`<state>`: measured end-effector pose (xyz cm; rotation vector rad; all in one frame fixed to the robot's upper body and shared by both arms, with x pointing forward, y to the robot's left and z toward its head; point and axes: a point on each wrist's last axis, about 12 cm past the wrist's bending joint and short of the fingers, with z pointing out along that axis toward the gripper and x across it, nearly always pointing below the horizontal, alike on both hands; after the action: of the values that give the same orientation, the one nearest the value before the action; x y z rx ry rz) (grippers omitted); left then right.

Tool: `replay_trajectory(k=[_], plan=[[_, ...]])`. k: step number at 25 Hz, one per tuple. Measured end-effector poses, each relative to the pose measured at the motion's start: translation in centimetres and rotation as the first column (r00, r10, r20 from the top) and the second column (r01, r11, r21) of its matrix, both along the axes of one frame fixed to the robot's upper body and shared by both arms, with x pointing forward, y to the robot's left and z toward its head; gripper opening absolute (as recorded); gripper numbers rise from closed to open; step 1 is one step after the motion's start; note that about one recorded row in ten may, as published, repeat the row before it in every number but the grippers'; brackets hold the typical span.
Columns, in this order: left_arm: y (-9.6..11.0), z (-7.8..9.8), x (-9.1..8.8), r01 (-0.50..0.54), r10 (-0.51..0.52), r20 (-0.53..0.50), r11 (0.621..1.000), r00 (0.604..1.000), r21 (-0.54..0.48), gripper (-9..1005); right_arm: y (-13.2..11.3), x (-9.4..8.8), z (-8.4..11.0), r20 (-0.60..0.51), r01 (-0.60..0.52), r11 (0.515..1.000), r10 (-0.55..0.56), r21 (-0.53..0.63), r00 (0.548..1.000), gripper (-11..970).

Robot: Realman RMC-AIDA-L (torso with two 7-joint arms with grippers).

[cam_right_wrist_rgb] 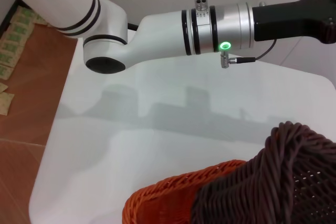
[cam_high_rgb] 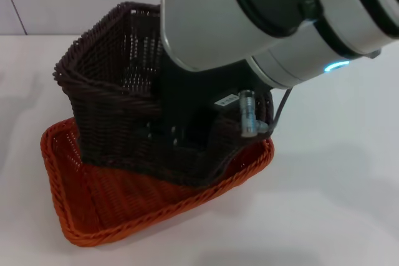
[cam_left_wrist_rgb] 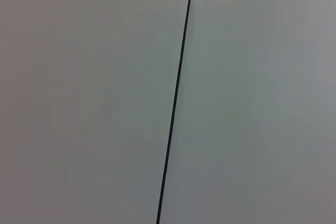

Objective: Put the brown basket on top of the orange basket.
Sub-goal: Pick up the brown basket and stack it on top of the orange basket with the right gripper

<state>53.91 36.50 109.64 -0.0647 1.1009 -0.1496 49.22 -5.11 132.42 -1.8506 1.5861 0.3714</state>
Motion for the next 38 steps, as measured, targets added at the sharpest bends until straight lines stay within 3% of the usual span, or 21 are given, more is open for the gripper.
replay_trajectory(k=[11, 38], plan=[[-0.2, 0.0, 0.2, 0.012, -0.012, -0.001, 1.0, 1.0, 0.004, 797, 1.1, -0.1, -0.7, 0.062, -0.004, 1.0, 0.006, -0.026, 0.998, 149], [-0.3, -0.1, 0.2, 0.013, -0.013, -0.006, 1.0, 1.0, -0.001, 797, 2.2, -0.7, -1.5, 0.056, -0.051, 0.997, 0.054, -0.054, 0.997, 149]])
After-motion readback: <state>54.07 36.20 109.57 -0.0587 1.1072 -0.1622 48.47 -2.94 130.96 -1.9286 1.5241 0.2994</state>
